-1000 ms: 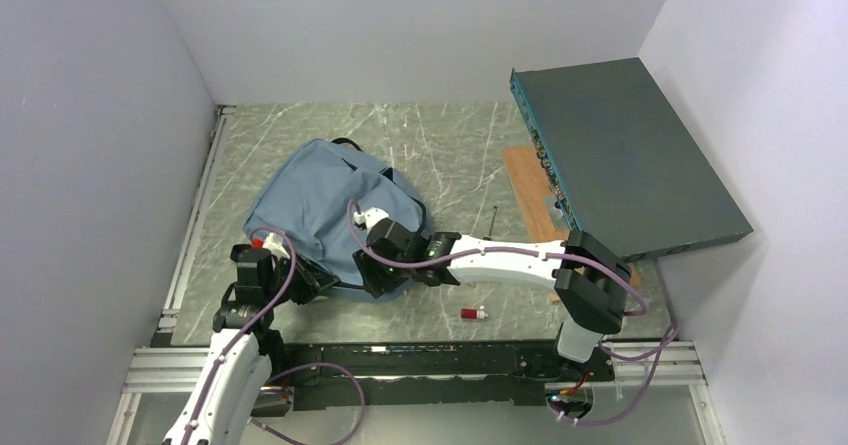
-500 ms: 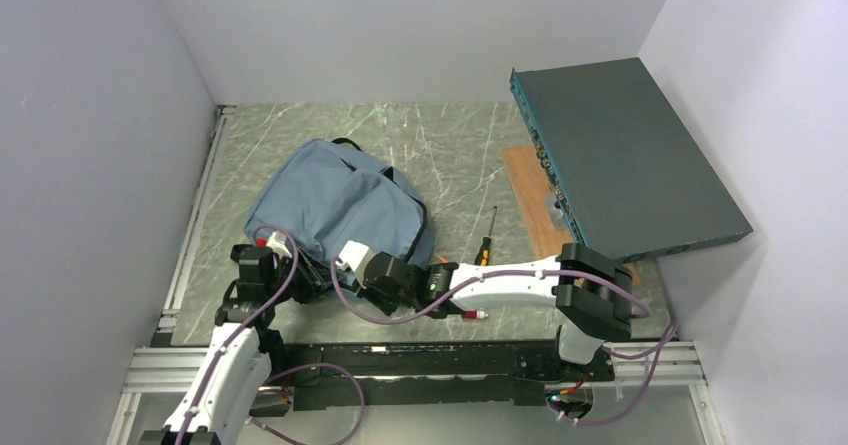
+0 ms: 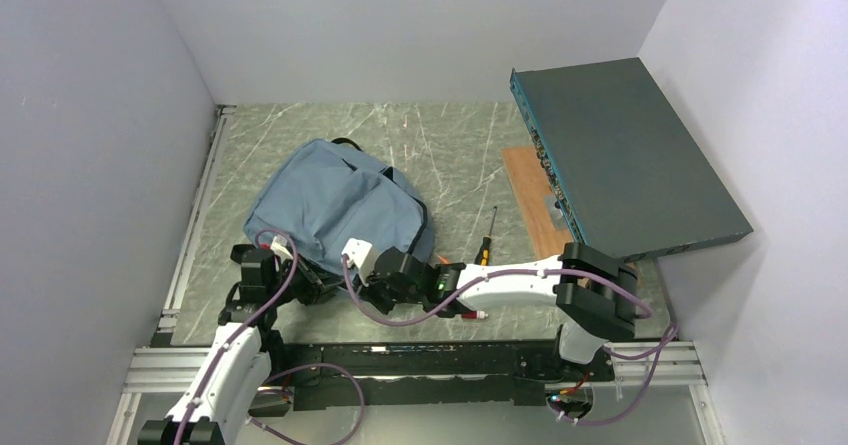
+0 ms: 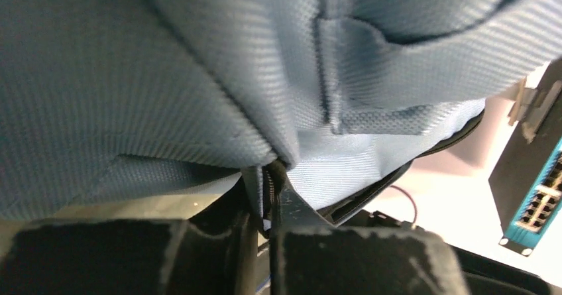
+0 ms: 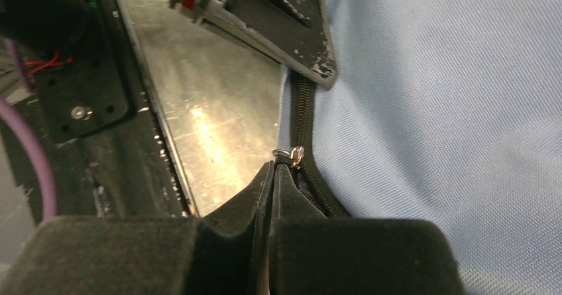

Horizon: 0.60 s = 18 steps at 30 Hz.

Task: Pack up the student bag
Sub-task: Zip the student bag at the center of the board.

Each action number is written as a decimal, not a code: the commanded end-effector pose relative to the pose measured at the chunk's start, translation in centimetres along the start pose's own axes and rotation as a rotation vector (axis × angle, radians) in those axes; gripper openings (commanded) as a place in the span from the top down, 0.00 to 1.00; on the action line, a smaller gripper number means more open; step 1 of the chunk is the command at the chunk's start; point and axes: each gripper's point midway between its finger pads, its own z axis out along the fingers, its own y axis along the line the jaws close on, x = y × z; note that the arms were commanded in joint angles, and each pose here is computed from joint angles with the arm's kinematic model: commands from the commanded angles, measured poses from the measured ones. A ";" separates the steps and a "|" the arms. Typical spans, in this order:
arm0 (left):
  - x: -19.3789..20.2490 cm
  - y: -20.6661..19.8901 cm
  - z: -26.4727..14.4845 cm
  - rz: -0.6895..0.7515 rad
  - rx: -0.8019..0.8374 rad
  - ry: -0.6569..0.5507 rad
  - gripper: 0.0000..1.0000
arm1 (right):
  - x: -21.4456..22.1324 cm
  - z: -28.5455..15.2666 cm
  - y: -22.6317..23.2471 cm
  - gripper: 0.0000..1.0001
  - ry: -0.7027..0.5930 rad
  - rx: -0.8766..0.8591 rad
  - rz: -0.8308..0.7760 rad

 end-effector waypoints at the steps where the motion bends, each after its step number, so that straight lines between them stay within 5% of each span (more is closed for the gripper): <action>1: -1.8 -3.1 0.2 0.141 0.146 -0.073 0.97 | -2.8 -1.7 2.5 1.00 -0.082 -0.179 0.033; 18: -5.4 -1.4 -1.9 0.300 -0.146 -0.209 1.00 | -4.0 -6.7 -6.6 1.00 -0.020 0.518 -0.087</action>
